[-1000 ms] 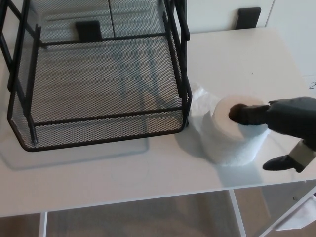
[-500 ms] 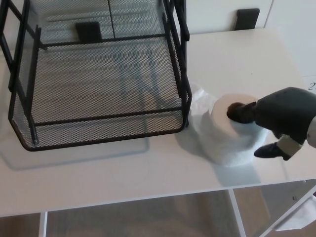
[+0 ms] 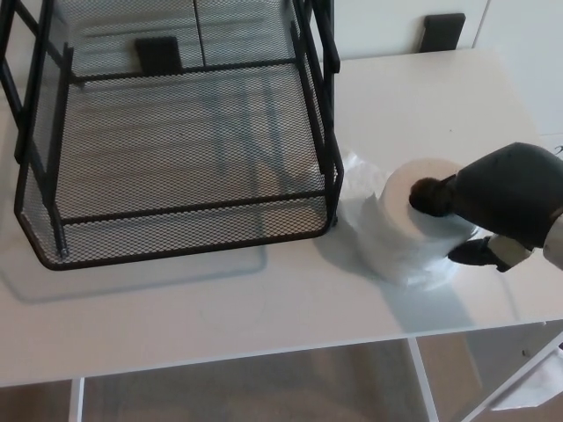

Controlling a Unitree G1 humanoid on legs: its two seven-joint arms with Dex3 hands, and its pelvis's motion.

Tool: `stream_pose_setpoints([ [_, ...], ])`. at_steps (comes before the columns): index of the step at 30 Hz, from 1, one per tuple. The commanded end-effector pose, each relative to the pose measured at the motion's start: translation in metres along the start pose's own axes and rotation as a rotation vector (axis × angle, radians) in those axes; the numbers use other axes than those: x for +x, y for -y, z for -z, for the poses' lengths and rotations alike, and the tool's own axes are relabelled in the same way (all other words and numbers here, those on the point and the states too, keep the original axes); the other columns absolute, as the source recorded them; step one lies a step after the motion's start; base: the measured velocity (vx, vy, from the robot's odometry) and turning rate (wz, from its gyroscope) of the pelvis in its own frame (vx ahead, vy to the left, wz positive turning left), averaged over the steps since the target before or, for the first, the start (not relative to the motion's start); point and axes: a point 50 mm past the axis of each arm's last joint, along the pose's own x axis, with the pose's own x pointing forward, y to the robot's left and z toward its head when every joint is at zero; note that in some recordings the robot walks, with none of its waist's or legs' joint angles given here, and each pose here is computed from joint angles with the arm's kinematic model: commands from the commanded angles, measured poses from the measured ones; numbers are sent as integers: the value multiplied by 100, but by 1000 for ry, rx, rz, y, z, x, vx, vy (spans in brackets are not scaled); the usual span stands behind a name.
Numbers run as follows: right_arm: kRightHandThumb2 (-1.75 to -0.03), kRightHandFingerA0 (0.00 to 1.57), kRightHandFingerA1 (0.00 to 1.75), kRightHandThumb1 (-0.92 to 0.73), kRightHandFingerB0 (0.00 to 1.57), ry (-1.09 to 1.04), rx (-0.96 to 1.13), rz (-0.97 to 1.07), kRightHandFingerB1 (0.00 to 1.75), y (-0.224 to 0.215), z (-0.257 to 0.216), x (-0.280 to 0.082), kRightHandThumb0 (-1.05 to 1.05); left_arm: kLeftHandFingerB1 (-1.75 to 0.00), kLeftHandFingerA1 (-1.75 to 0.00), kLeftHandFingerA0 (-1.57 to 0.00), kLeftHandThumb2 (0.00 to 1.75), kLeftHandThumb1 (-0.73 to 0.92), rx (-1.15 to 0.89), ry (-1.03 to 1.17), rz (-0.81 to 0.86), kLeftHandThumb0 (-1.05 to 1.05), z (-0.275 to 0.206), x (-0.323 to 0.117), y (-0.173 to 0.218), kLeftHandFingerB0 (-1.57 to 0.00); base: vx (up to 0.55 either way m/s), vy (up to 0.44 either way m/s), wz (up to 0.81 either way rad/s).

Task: The robot walks towards a desk on which a file tray is kept in the middle and a toilet paper roll is kept on its right. The robot uses its right hand to hook on finger in the gap of the roll and grabs it, lifts it and places it on the tray.

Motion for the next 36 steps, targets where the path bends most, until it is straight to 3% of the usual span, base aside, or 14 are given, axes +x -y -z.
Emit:
stream_pose_setpoints([
  [1, -77, 90, 161, -64, 87, 114, -68, 317, 98, -2, -3, -7, -21, -58, -70, -12, 125, 71, 70, 0, -42, -105, -3, -1, -5, -8, 0, 0, 0],
  [3, -90, 92, 151, -60, 89, 96, -28, 337, 103, 8, 1, -10, -18, -54, -63, 0, 125, 73, 64, 2, -34, -105, -3, -1, -5, -19, 0, 0, 0],
  [9, -71, 95, 121, -65, 93, 40, -25, 409, 78, 58, 25, -18, -20, -52, -65, 0, 124, 72, 11, 14, -11, -105, 0, -3, -4, -15, 0, 0, 0],
  [10, -71, 95, 131, -64, 92, 39, -27, 428, 74, 69, 28, -19, -21, -60, -74, -17, 124, 73, 38, 11, -29, -105, 1, -3, -4, -8, 0, 0, 0],
  [11, -65, 88, 155, -60, 92, 26, -42, 465, 69, 82, 30, -20, -24, -58, -70, -10, 125, 74, 41, 6, -25, -105, 1, -2, -3, -11, 0, 0, 0],
  [13, -61, 85, 165, -61, 91, 21, -50, 526, 66, 109, 31, -21, -28, -50, -64, 0, 125, 73, 22, 6, -16, -105, 2, -2, -4, -13, 0, 0, 0],
  [14, -60, 84, 166, -60, 90, 21, -56, 540, 68, 115, 31, -22, -30, -53, -72, -6, 73, 92, 19, 12, -14, -105, 3, -2, -4, -3, 0, 0, 0],
  [15, -60, 84, 167, -58, 90, 19, -81, 568, 65, 131, 29, -23, -34, -53, -63, 0, 125, 73, 41, 19, -19, -105, 3, -2, -4, -21, 0, 0, 0],
  [24, -83, 95, 154, -53, 92, 89, -131, 706, 88, 187, 16, -26, -22, -60, -70, -7, 124, 72, 2, 15, -17, -105, 2, -1, -2, -11, 0, 0, 0],
  [28, -58, 92, 162, -60, 92, 149, -137, 693, 69, 203, -3, -20, -34, -53, -62, 0, 124, 73, 17, 19, -12, -105, 1, -1, -2, -20, 0, 0, 0],
  [29, -61, 87, 167, -59, 90, 155, -129, 679, 68, 205, -7, -18, -36, -47, -65, -9, 110, 69, 7, 19, -12, -105, 2, -1, -2, -4, 0, 0, 0],
  [31, -60, 87, 167, -58, 90, 165, -99, 638, 68, 209, -16, -14, -36, -53, -62, 0, 125, 72, 2, 11, -15, -105, 2, 0, -2, -20, 0, 0, 0],
  [35, -58, 83, 163, -62, 89, 240, 27, 523, 68, 212, -43, 0, -29, -53, -64, 0, 126, 72, 25, 25, -13, -105, 1, 0, -1, -17, 0, 0, 0],
  [36, -62, 83, 163, -59, 91, 254, 27, 495, 66, 214, -50, 4, -35, -47, -66, -9, 111, 69, 21, 36, -9, -105, -3, 0, 0, -3, 0, 0, 0],
])
